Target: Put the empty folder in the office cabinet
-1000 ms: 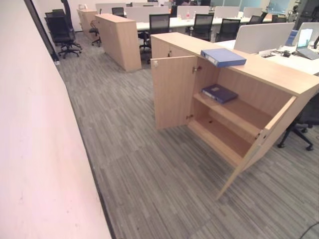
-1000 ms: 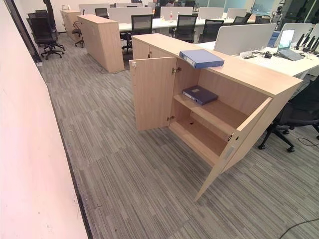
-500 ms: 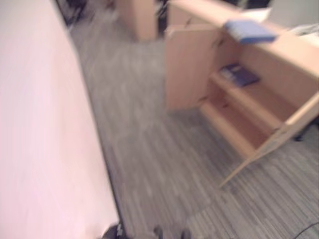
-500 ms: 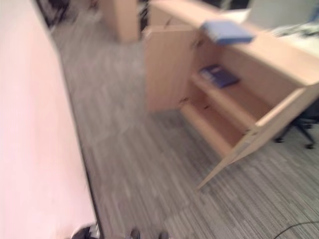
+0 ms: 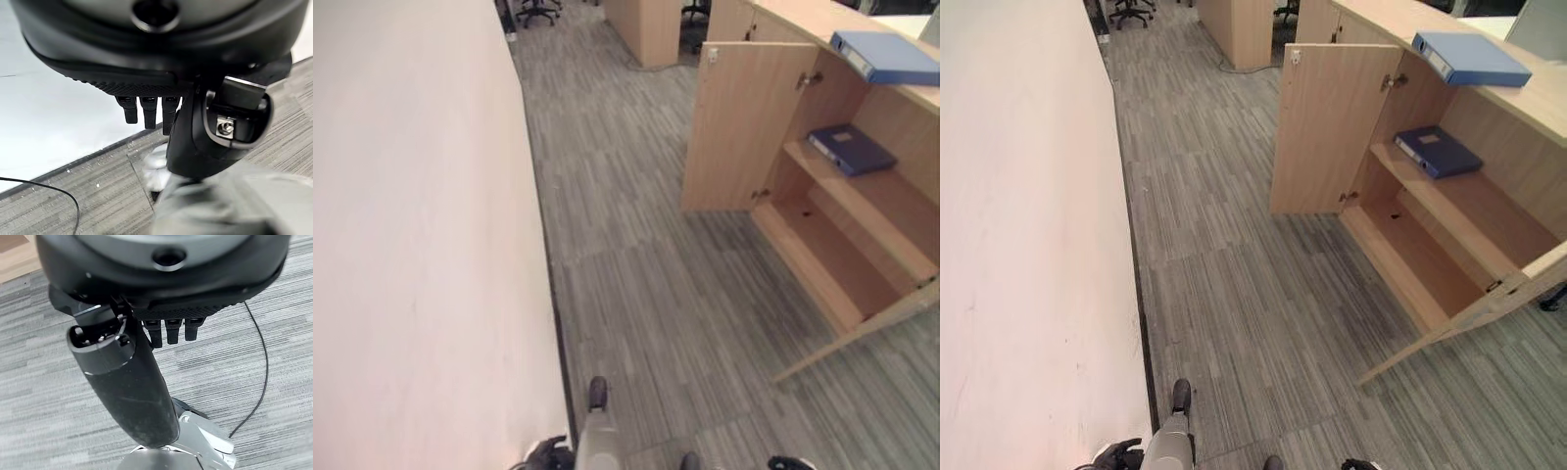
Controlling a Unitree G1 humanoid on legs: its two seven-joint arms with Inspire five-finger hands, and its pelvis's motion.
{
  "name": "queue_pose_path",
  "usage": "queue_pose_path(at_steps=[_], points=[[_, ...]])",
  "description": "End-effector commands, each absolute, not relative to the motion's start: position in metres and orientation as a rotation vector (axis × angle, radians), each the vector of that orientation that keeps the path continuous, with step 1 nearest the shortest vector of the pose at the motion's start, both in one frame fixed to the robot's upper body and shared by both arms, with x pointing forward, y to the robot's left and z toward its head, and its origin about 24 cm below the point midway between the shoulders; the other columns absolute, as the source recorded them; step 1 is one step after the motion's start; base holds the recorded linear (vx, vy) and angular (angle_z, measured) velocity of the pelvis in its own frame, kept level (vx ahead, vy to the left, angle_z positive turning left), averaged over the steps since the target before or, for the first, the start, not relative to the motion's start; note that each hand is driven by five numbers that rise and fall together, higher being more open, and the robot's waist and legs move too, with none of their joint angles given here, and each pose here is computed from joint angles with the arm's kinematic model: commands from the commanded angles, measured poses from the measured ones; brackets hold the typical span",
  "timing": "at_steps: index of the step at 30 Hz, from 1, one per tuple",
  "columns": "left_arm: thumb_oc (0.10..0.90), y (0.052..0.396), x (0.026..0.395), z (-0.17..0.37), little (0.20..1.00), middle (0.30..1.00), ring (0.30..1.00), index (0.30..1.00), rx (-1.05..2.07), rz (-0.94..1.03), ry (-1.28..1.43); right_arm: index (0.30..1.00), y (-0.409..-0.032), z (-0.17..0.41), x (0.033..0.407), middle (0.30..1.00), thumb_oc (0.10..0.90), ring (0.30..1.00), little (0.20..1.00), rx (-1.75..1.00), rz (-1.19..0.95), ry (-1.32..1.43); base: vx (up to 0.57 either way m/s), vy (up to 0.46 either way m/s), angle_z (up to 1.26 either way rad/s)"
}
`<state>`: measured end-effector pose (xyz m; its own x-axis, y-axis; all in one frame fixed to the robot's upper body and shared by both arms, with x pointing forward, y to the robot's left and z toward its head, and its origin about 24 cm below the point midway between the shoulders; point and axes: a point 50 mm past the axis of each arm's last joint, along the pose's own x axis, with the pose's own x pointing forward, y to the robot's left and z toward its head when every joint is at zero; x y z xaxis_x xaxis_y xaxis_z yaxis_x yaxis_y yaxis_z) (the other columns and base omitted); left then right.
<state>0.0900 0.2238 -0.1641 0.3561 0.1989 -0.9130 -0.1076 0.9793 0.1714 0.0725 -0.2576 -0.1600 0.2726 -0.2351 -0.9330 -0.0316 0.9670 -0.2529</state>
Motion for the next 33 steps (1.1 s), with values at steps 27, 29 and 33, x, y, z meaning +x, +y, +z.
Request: queue_pose_path(at_steps=[27, 29, 33], points=[[0.8, 0.281, 0.115, -0.139, 0.9, 0.9, 0.9, 0.9, 0.369, 0.208, 1.077, 0.9, -0.26, -0.153, 0.099, 0.9, 0.8, 0.9, 0.9, -0.176, -0.207, 1.184, 0.27, 0.254, -0.06], [0.8, 0.28, 0.114, -0.14, 0.9, 0.9, 0.9, 0.9, 0.383, 0.19, 1.085, 0.9, -0.262, -0.153, 0.096, 0.9, 0.8, 0.9, 0.9, -0.184, -0.208, 1.195, 0.42, -0.129, 0.56], [0.8, 0.277, 0.109, -0.142, 0.9, 0.9, 0.9, 0.9, 0.39, 0.175, 1.1, 0.9, -0.264, -0.154, 0.087, 0.9, 0.8, 0.9, 0.9, -0.187, -0.207, 1.215, 0.3, -0.104, 0.08]])
